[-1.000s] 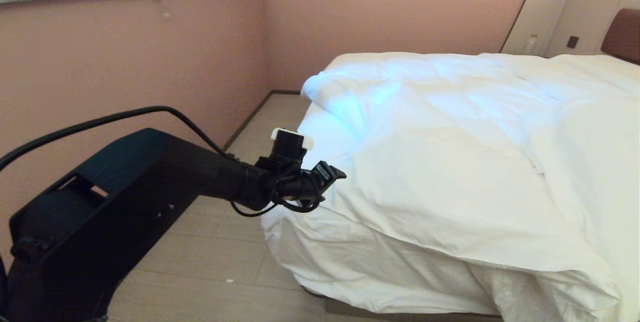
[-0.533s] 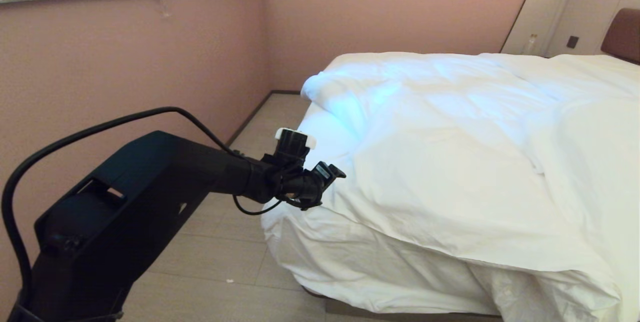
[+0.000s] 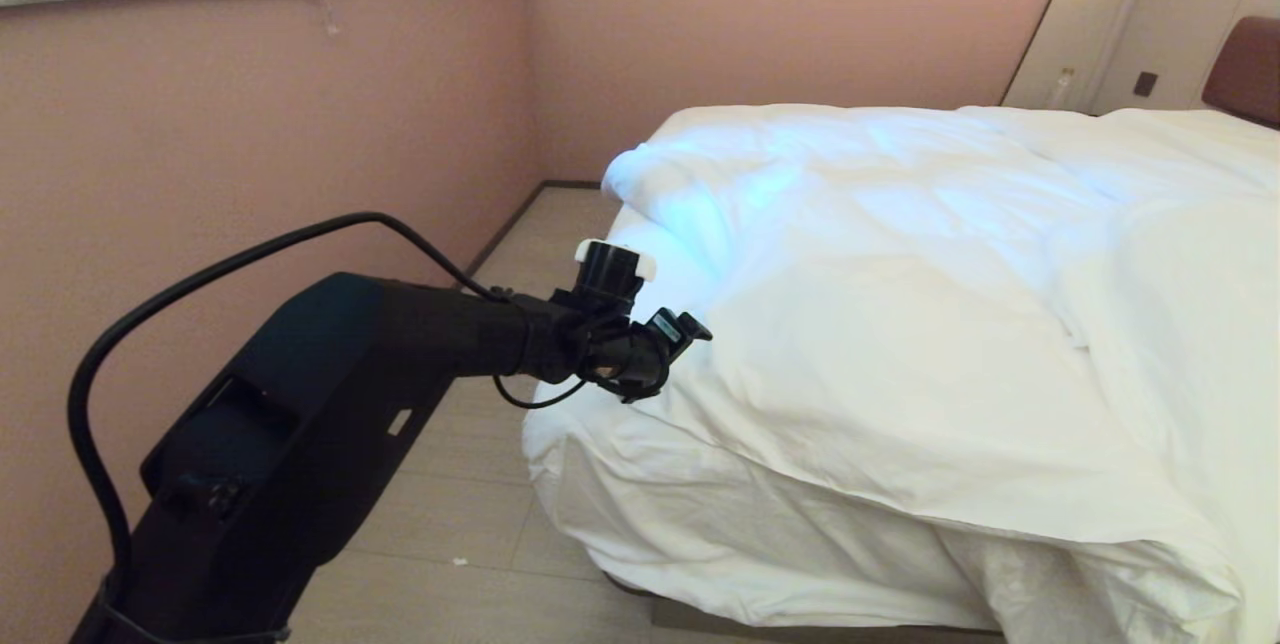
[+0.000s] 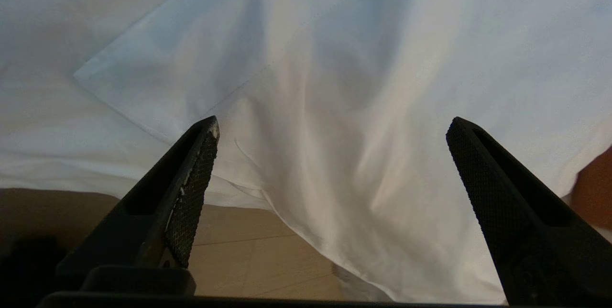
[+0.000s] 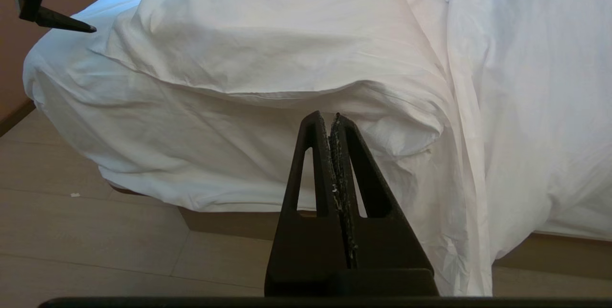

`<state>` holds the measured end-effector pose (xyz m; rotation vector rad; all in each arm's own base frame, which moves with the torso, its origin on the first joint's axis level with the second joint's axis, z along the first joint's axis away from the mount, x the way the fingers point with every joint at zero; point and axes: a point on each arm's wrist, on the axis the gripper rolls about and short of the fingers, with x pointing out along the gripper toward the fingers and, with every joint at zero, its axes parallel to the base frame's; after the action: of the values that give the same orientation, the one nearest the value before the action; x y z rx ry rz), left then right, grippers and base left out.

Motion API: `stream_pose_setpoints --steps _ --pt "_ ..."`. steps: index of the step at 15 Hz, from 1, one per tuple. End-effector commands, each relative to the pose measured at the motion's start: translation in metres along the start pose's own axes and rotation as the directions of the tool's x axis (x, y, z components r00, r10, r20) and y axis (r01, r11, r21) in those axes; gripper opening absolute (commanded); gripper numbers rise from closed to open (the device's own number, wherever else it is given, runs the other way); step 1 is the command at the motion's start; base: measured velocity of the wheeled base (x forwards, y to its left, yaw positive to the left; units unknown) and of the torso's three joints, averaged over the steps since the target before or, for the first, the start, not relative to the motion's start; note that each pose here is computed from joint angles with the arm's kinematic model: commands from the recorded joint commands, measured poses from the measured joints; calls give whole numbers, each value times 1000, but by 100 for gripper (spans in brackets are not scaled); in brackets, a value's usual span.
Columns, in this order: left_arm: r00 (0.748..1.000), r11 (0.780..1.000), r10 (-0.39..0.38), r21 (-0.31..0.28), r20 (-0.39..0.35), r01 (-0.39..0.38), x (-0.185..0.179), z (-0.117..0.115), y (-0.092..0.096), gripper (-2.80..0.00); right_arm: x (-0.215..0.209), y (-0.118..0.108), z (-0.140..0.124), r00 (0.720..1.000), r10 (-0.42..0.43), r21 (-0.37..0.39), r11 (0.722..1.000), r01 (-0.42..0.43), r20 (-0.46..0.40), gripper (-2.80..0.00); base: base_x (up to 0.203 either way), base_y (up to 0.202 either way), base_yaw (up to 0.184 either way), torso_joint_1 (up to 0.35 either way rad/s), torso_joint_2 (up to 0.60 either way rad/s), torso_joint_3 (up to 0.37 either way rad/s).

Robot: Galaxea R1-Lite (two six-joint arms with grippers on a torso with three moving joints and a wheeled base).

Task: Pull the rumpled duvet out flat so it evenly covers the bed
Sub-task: Hold the folded corner of the quilt

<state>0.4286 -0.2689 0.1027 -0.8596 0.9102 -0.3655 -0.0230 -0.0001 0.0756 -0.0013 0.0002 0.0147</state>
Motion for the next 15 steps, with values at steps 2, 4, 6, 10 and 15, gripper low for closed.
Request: stream_pose_setpoints --steps 2,4,6,10,15 --pt "1000 999 12 36 -27 -11 11 -10 2 0 0 0 0 1000 1 0 1000 -1 -1 -280 0 0 0 0 0 0" --pt "999 993 21 118 -49 -15 16 -19 0 0 0 0 0 1000 1 0 1000 -1 -1 -280 0 0 0 0 0 0" --pt "999 991 18 135 -48 -11 18 -19 0 0 0 0 0 1000 1 0 1000 -1 -1 -280 0 0 0 0 0 0" --pt "999 953 29 304 -45 -14 27 -16 11 0 0 0 0 1000 1 0 1000 -1 -1 -280 0 0 0 0 0 0" --pt "999 947 -28 321 17 21 30 3 20 0 0 0 0 1000 1 0 1000 -1 0 -280 0 0 0 0 0 0"
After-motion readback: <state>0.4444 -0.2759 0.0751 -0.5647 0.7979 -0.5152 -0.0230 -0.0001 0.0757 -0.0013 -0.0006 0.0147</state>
